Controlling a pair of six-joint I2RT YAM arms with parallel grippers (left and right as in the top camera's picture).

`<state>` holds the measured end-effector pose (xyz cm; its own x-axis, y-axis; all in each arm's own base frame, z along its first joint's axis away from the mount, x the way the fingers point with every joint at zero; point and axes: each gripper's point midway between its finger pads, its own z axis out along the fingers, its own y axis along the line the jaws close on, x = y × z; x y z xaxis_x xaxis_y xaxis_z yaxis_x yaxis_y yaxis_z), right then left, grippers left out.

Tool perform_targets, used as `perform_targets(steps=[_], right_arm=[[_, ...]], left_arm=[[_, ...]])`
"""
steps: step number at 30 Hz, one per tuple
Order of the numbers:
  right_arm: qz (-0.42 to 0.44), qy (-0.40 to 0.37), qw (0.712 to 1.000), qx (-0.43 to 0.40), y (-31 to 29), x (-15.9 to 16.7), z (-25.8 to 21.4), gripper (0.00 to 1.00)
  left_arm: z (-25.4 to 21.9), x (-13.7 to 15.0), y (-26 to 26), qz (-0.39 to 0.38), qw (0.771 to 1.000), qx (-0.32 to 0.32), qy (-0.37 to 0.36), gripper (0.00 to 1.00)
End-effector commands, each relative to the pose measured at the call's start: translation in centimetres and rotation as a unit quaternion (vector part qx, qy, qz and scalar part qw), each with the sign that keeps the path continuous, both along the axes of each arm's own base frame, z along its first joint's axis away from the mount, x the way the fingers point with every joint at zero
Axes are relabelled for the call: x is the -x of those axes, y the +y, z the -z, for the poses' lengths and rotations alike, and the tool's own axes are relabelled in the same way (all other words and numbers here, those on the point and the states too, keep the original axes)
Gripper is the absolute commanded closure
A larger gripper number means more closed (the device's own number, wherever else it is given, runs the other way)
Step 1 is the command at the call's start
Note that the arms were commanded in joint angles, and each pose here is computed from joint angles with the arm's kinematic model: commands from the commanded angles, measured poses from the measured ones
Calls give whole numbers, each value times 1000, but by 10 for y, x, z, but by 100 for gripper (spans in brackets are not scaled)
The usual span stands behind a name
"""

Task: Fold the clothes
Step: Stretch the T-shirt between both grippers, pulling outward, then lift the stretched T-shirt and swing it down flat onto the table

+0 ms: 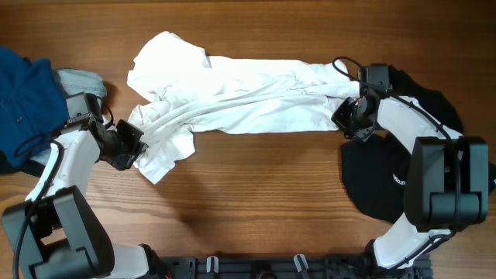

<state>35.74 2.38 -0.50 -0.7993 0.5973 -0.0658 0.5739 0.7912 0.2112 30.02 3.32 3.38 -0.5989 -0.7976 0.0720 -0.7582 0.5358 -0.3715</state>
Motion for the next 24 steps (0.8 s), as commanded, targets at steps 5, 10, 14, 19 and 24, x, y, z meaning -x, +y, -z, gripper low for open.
perform_targets(steps=[5,10,14,19,24], right_arm=[[-50,-115,989,81,-34,-15,-137,96],[-54,-235,961,134,-45,8,-253,96],[-27,-294,939,174,-57,36,-305,96],[-16,-373,901,222,-68,60,-375,96],[-53,-357,904,228,-65,42,-368,96]], left_arm=[[-94,-32,8,86,990,-48,-101,96],[-193,-40,10,91,974,-87,-190,96],[-262,-34,9,99,948,-128,-275,96],[-331,-5,14,83,909,-183,-364,96],[-343,-3,15,78,899,-194,-385,96]])
